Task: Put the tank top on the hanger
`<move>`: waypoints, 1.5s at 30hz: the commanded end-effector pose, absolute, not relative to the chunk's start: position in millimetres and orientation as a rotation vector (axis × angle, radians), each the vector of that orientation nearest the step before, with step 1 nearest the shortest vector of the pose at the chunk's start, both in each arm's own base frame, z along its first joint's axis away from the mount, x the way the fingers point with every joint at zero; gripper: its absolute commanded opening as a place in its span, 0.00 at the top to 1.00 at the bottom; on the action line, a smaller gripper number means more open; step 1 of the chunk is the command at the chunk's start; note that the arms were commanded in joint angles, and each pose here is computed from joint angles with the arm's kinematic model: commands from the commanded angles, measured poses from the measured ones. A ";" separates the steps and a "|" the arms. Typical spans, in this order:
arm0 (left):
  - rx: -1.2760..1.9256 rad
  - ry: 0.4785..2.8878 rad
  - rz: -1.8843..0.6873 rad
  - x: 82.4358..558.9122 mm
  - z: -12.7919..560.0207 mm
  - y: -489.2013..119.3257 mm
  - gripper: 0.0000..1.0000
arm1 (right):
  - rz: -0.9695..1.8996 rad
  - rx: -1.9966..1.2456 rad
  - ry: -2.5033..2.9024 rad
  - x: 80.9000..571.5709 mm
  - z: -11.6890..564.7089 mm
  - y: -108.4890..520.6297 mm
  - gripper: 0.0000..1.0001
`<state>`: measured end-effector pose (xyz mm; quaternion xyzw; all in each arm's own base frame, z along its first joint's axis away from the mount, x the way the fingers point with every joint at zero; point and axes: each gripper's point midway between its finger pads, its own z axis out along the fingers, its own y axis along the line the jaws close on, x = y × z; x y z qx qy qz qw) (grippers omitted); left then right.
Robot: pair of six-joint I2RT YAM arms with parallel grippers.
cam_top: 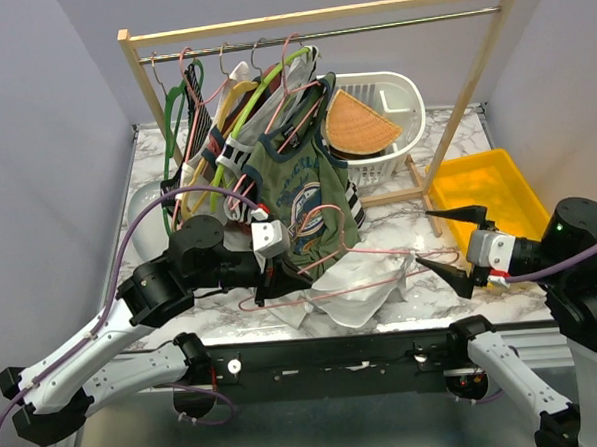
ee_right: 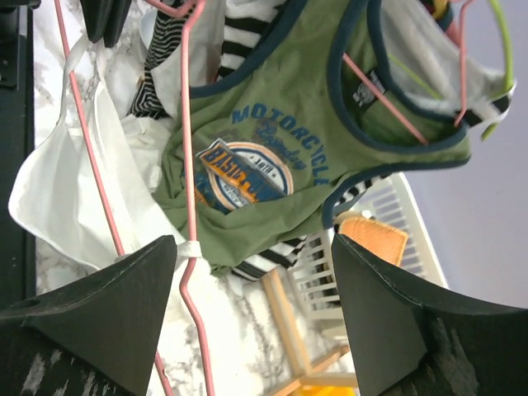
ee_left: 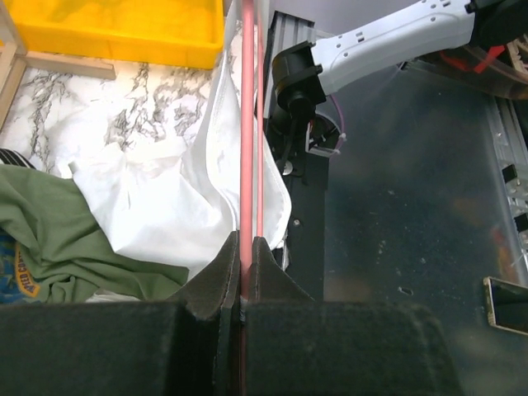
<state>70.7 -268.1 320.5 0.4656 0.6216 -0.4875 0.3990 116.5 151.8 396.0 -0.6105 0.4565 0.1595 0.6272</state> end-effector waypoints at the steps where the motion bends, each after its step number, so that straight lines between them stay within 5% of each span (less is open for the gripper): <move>1: 1.237 1.540 -1.174 72.9 324.5 -263.8 1.00 | 0.440 -1.345 1.332 127.1 352.2 141.6 0.16; 10: 1.284 1.533 -1.125 75.5 330.3 -261.6 1.00 | 0.578 -1.451 1.436 105.1 303.9 142.6 0.18; 22: 1.321 1.512 -1.102 81.6 334.1 -269.1 1.00 | 0.753 -1.487 1.476 91.0 278.4 151.3 0.35; 25: 1.322 1.509 -1.094 83.7 336.4 -270.4 1.00 | 0.756 -1.485 1.483 89.7 279.4 150.8 0.75; 26: 1.321 1.508 -1.087 84.9 337.1 -270.7 1.00 | 0.753 -1.484 1.485 89.0 280.1 150.3 0.99; 32: 1.266 1.532 -1.041 95.3 334.2 -269.7 1.00 | 0.653 -1.451 1.549 87.1 280.1 137.7 1.00; 34: 1.236 1.528 -1.020 98.3 336.3 -266.3 0.78 | 0.629 -1.423 1.583 87.1 270.5 133.8 0.99; 35: 1.225 1.531 -1.015 98.9 335.5 -264.9 0.48 | 0.619 -1.386 1.623 88.3 266.5 131.1 1.00; 37: 1.199 1.524 -0.998 100.1 339.8 -260.2 0.23 | 0.571 -1.339 1.629 92.9 264.9 127.6 1.00; 41: 1.162 1.519 -0.971 99.4 351.9 -249.2 0.03 | 0.467 -1.245 1.697 100.4 260.1 113.7 1.00; 45: 1.136 1.507 -0.949 94.7 359.6 -234.8 0.01 | 0.284 -1.127 1.758 118.9 263.1 90.5 0.99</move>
